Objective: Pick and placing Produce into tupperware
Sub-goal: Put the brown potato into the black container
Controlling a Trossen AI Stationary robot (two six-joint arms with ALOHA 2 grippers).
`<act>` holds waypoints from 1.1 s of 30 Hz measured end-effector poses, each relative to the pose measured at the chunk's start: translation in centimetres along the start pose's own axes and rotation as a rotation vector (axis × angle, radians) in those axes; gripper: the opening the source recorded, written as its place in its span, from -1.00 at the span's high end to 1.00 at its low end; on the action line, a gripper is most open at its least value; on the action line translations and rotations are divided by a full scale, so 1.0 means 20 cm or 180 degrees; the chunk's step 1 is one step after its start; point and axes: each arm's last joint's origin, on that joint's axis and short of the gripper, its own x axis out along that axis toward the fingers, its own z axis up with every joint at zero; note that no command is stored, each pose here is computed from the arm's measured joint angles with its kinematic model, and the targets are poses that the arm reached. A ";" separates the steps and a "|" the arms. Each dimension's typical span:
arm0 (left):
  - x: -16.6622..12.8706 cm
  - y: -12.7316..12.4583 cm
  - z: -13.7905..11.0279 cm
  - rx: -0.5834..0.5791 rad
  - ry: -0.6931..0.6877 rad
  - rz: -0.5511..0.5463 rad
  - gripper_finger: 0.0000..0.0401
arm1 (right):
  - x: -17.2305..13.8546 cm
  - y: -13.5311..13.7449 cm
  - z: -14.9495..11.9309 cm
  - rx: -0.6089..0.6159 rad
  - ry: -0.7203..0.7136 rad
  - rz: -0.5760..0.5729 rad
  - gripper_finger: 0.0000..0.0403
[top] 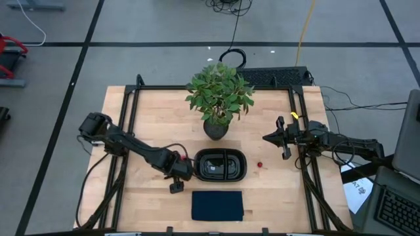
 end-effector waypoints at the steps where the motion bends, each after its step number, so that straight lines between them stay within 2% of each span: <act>1: 0.02 0.00 0.00 0.0004 0.0020 0.0014 -0.95 | 0.00 0.00 0.00 -0.0001 -0.0003 -0.0001 1.00; 8: 0.11 -0.01 0.00 0.0048 0.0164 0.0135 -0.95 | 0.00 0.00 0.00 0.0004 0.0019 -0.0003 1.00; 16: 0.12 -0.01 0.00 0.0072 0.0163 0.0169 -0.95 | 0.00 0.00 0.00 0.0003 0.0013 -0.0002 1.00; 19: 0.12 0.00 0.00 0.0073 0.0169 0.0175 -0.89 | 0.00 0.00 0.00 0.0003 0.0012 -0.0004 1.00; 22: 0.12 0.00 0.00 0.0069 0.0172 0.0198 -0.71 | 0.00 0.00 0.00 0.0003 0.0013 -0.0002 1.00; 27: 0.12 0.00 0.00 0.0066 0.0190 0.0229 -0.29 | 0.00 0.00 0.00 0.0003 0.0011 -0.0003 1.00; 33: 0.10 0.00 0.01 0.0227 0.0249 0.0225 0.16 | 0.00 0.00 0.00 0.0003 0.0012 -0.0004 1.00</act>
